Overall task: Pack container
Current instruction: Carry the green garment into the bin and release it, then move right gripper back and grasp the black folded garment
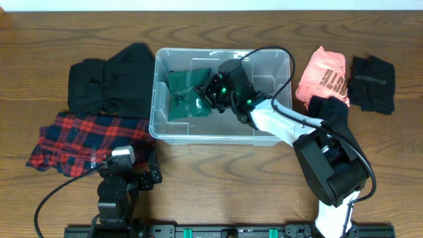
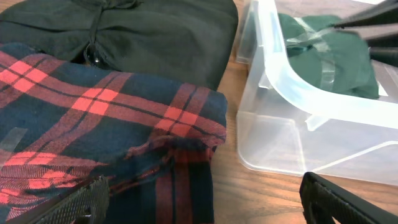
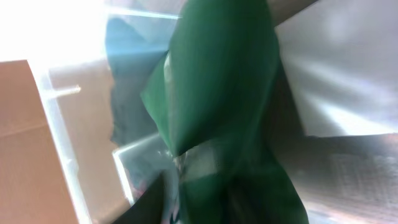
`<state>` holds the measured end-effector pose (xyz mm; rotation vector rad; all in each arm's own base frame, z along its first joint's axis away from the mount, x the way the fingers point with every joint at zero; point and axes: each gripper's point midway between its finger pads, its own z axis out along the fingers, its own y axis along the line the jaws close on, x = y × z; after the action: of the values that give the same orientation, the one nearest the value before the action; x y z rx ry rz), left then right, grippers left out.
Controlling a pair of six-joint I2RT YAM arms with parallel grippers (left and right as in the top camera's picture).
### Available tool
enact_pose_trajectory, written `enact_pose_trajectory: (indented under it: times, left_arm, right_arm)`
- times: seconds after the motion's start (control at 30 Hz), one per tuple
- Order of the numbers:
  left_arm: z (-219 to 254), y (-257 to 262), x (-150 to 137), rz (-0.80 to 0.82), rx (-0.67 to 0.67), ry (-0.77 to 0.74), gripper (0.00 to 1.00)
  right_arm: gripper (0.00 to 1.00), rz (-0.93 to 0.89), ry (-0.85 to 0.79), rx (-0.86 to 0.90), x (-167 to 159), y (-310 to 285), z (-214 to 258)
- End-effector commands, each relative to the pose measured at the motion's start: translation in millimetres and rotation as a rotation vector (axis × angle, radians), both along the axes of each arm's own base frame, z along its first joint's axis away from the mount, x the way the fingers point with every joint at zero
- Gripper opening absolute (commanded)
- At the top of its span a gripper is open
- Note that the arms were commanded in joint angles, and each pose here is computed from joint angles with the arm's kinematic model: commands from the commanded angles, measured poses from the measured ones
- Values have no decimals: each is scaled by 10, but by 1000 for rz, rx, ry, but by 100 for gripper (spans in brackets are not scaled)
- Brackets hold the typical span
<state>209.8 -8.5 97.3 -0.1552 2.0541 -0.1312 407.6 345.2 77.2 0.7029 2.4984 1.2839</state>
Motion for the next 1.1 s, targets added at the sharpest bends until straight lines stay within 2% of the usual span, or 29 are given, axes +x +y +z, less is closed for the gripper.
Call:
enact_pose_trajectory:
  times: [0.0, 0.07, 0.17, 0.33, 0.47, 0.57, 0.73, 0.9, 1.07]
  left_arm:
    - [-70, -2, -5, 1, -4, 17, 98]
    - [-70, -2, -5, 1, -4, 17, 98]
    - [-70, -2, -5, 1, -4, 17, 98]
    - [-70, -2, -5, 1, -4, 17, 98]
    - [-70, -2, -5, 1, -4, 17, 98]
    - [-70, -2, -5, 1, -4, 17, 98]
    - [-70, -2, -5, 1, -4, 17, 98]
    - [-70, -2, -5, 1, -4, 17, 98]
    - [-70, -2, -5, 1, -4, 17, 98]
  right_arm:
    - [52, 108, -139, -115, 53, -156, 86]
    - [55, 144, -187, -230, 83, -442, 114]
    - [54, 200, -270, -347, 103, -855, 340]
    - [52, 181, -440, -454, 57, -1640, 1168]
    - [66, 64, -569, -530, -88, -2403, 1846]
    - [78, -54, -552, -614, -223, -3067, 2000]
    - [99, -265, -313, -691, -393, -4209, 1607]
    - [99, -403, -116, -662, -363, -5059, 941]
    - [99, -450, 14, -560, -365, -5498, 217]
